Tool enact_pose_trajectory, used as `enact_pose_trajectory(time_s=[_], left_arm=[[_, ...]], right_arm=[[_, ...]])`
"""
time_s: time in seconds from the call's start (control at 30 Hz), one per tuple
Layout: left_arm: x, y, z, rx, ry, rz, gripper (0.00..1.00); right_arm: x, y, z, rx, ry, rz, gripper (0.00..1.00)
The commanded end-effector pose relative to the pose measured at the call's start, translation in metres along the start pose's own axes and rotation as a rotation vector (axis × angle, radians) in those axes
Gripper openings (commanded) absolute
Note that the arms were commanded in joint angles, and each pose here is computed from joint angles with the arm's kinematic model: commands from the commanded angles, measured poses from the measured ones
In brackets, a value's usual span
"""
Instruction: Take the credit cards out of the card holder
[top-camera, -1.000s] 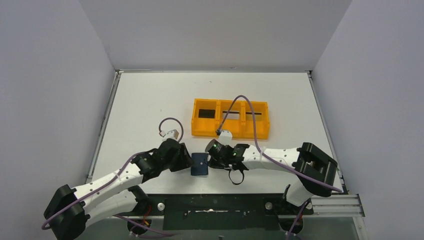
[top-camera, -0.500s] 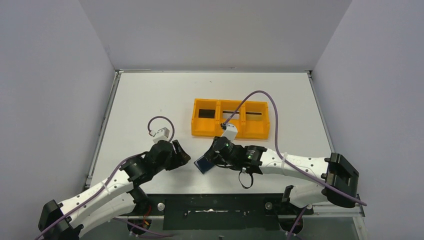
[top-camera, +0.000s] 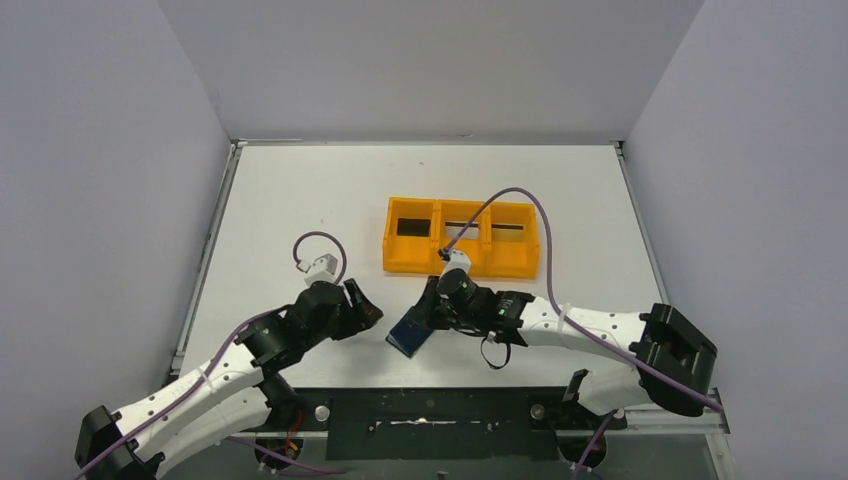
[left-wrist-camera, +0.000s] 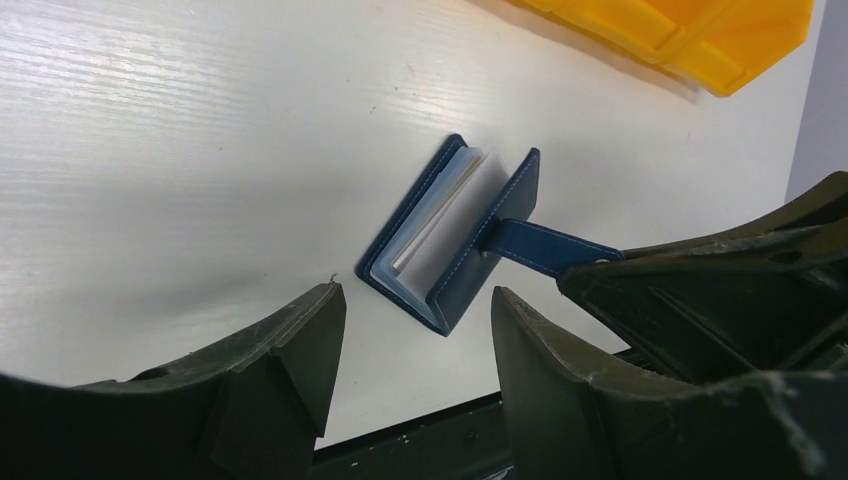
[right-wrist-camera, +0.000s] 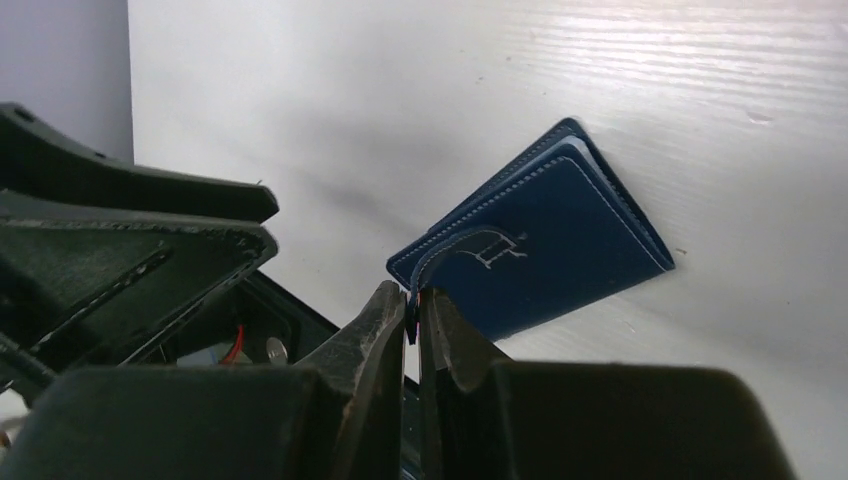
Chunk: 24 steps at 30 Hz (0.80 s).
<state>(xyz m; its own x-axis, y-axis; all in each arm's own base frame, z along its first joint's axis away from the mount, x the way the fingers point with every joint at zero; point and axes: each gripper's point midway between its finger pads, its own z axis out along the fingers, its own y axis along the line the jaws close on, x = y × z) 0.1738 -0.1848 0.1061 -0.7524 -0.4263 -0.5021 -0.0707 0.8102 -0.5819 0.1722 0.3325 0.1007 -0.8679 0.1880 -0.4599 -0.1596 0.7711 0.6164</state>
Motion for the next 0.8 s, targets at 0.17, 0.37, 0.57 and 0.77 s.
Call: enact_pose_trajectory(time_s=[0.17,0.37,0.57,0.77], left_arm=[[-0.017,-0.015,-0.008,0.052,-0.066,-0.026,0.56],[-0.009,-0.031,-0.001,0.131,-0.022,0.004,0.57],[0.008,-0.036,0.015,0.132,0.069,0.039,0.57],[0.02,-0.042,0.024,0.154,0.124,0.055,0.57]], right_arm=[[-0.018,0.043,-0.014,-0.155,-0.019,-0.188,0.0],[-0.003,0.004,-0.021,-0.15,-0.04,-0.095,0.01],[0.001,-0.071,-0.017,0.057,-0.057,0.1,0.03],[0.0,-0.085,-0.017,0.073,-0.074,0.135,0.04]])
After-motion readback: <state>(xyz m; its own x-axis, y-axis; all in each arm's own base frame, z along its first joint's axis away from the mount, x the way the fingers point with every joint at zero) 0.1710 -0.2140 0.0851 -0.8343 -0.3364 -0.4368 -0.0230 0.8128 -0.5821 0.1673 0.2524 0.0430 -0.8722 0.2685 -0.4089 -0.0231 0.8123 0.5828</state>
